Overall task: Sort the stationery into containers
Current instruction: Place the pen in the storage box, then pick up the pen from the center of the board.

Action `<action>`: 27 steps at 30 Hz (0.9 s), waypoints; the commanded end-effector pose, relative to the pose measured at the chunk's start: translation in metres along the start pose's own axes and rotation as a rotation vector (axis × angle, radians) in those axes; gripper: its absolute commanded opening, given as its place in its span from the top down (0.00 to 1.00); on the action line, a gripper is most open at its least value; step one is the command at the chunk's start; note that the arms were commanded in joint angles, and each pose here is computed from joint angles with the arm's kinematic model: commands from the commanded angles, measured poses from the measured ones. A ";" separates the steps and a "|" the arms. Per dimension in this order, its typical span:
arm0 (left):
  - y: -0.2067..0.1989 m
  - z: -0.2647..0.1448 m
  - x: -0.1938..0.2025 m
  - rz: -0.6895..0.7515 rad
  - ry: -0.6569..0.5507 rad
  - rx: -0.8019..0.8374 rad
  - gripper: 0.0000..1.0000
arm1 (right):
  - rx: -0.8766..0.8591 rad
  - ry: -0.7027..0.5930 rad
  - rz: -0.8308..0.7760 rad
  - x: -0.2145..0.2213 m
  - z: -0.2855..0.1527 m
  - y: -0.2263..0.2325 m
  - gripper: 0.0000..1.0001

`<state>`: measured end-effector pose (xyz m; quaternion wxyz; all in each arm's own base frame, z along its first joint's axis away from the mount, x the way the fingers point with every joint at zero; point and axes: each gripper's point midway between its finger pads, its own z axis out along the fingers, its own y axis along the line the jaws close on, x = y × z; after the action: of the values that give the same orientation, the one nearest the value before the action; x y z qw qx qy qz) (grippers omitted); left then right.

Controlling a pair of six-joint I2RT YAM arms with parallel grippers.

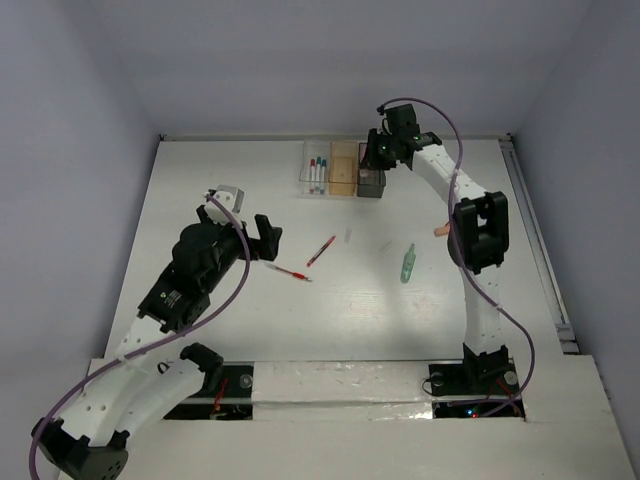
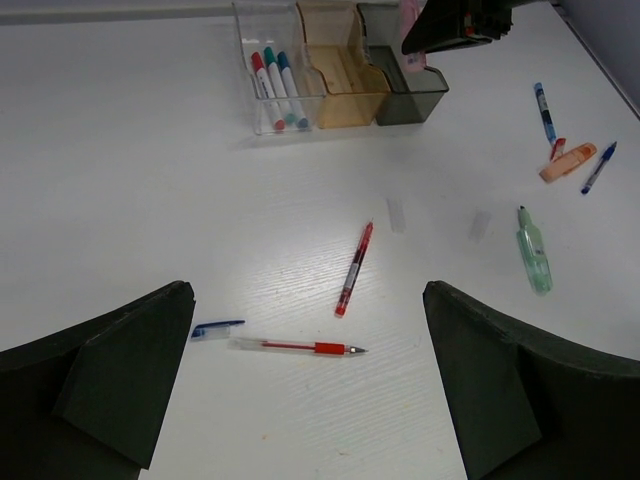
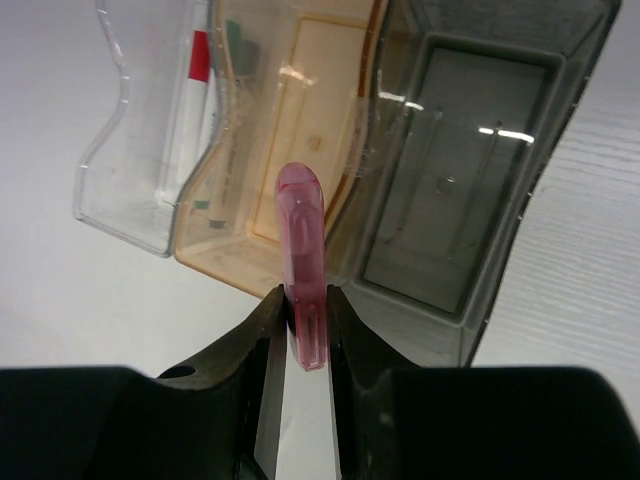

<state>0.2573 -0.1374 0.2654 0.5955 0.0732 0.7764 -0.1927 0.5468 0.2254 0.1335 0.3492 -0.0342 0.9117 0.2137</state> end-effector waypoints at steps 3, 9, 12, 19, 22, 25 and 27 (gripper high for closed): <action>-0.005 0.004 -0.006 0.003 -0.024 0.039 0.01 | -0.121 -0.042 0.027 -0.022 0.003 0.025 1.00; -0.005 0.004 -0.007 0.002 -0.030 0.047 0.01 | -0.177 -0.022 0.060 -0.023 0.017 0.034 1.00; -0.002 0.007 -0.005 0.001 -0.021 0.036 0.01 | -0.204 -0.038 0.069 -0.030 0.018 0.040 0.75; -0.004 0.006 -0.006 0.001 -0.021 0.056 0.01 | -0.236 -0.101 0.063 -0.052 -0.003 0.053 0.26; -0.006 0.006 -0.007 -0.001 -0.023 0.063 0.01 | -0.223 -0.138 0.054 -0.059 -0.022 0.055 0.23; -0.007 0.004 -0.008 -0.004 -0.029 0.071 0.01 | -0.185 -0.177 0.046 -0.056 -0.052 0.052 0.26; -0.009 0.001 -0.011 -0.006 -0.040 0.083 0.01 | -0.160 -0.220 0.040 -0.053 -0.071 0.049 0.31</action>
<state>0.2590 -0.1420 0.2623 0.5850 0.0849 0.7782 -0.2121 0.5372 0.2486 0.1495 0.3392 -0.0143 0.8938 0.2930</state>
